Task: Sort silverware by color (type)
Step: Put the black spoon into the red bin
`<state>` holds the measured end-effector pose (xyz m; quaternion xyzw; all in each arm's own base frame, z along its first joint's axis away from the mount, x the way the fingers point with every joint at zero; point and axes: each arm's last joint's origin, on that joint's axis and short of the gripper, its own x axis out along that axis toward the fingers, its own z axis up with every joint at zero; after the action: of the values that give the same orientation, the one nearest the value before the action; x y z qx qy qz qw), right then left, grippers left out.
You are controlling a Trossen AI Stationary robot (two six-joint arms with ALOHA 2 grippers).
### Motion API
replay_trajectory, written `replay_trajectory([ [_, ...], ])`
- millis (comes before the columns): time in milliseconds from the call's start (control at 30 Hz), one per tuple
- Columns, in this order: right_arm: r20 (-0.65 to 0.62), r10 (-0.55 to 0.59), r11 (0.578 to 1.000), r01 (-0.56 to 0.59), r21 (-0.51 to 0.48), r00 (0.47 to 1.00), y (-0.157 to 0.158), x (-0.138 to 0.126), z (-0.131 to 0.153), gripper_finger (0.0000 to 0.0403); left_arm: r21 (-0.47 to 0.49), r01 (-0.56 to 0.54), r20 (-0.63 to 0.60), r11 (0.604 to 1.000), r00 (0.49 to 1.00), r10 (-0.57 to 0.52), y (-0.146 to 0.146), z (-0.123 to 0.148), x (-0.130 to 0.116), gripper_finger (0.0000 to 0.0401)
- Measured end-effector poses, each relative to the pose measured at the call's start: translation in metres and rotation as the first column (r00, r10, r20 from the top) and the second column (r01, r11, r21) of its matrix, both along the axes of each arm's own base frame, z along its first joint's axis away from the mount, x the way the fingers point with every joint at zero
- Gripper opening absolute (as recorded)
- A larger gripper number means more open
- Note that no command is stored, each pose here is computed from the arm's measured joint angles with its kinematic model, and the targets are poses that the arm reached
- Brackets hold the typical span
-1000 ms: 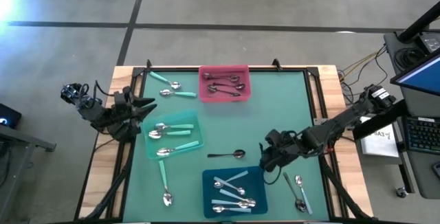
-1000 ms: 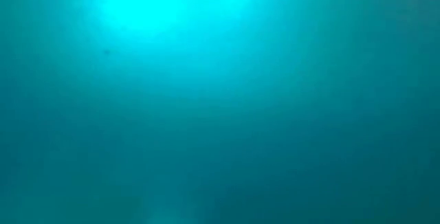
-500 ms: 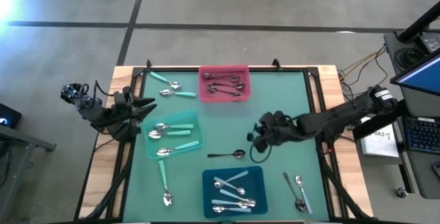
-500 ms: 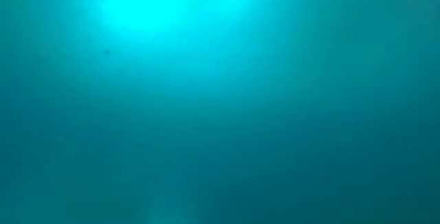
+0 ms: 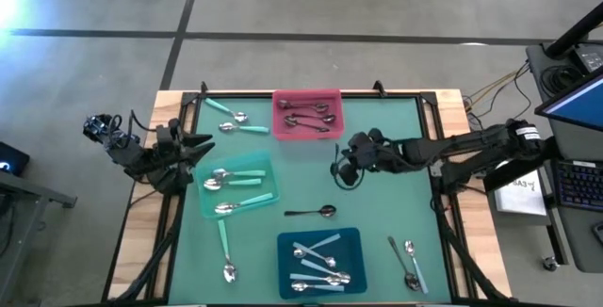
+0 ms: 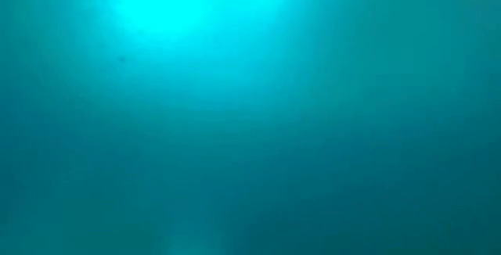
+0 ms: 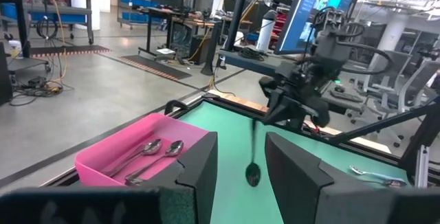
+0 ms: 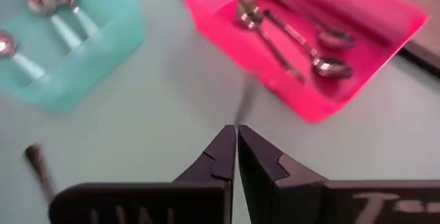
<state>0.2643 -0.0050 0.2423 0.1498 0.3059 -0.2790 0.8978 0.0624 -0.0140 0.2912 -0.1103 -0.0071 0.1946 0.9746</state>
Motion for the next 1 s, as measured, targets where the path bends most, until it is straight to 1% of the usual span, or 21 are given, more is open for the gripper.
replay_trajectory([
  [167, 0.021, -0.014, 0.999, 0.014, -0.032, 1.000, -0.016, 0.002, 0.003, 0.0008, -0.017, 0.000, 0.007, 1.000, 1.000, 0.000, 0.000, 0.000, 0.000, 0.0107],
  [400, 0.016, 0.053, 0.998, -0.054, 0.044, 0.998, -0.019, 0.003, 0.002, 0.0009, -0.036, 0.000, 0.015, 0.999, 1.000, 0.001, 0.000, 0.000, 0.000, 0.0107],
  [600, -0.063, 0.084, 0.993, -0.078, 0.086, 0.995, -0.017, -0.002, -0.005, 0.0017, -0.034, 0.000, 0.014, 0.999, 1.000, 0.001, 0.000, 0.000, 0.000, 0.0107],
  [700, -0.119, 0.150, 0.984, -0.138, 0.110, 0.981, -0.015, -0.005, -0.009, 0.0039, -0.034, 0.000, 0.014, 0.999, 1.000, 0.001, 0.000, 0.000, 0.000, 0.0107],
  [800, -0.176, 0.229, 0.971, -0.213, 0.105, 0.957, -0.014, -0.008, -0.011, 0.0071, -0.034, 0.000, 0.014, 0.999, 1.000, 0.001, 0.000, 0.000, 0.000, 0.0107],
  [900, -0.233, 0.305, 0.952, -0.303, 0.047, 0.923, -0.014, -0.009, -0.012, 0.0105, -0.028, 0.000, 0.012, 1.000, 1.000, 0.000, 0.000, 0.000, 0.000, 0.0107],
  [1000, -0.288, 0.383, 0.913, -0.408, -0.028, 0.877, -0.014, -0.009, -0.012, 0.0133, -0.014, 0.000, 0.006, 1.000, 1.000, 0.000, 0.000, 0.000, 0.000, 0.0107],
])
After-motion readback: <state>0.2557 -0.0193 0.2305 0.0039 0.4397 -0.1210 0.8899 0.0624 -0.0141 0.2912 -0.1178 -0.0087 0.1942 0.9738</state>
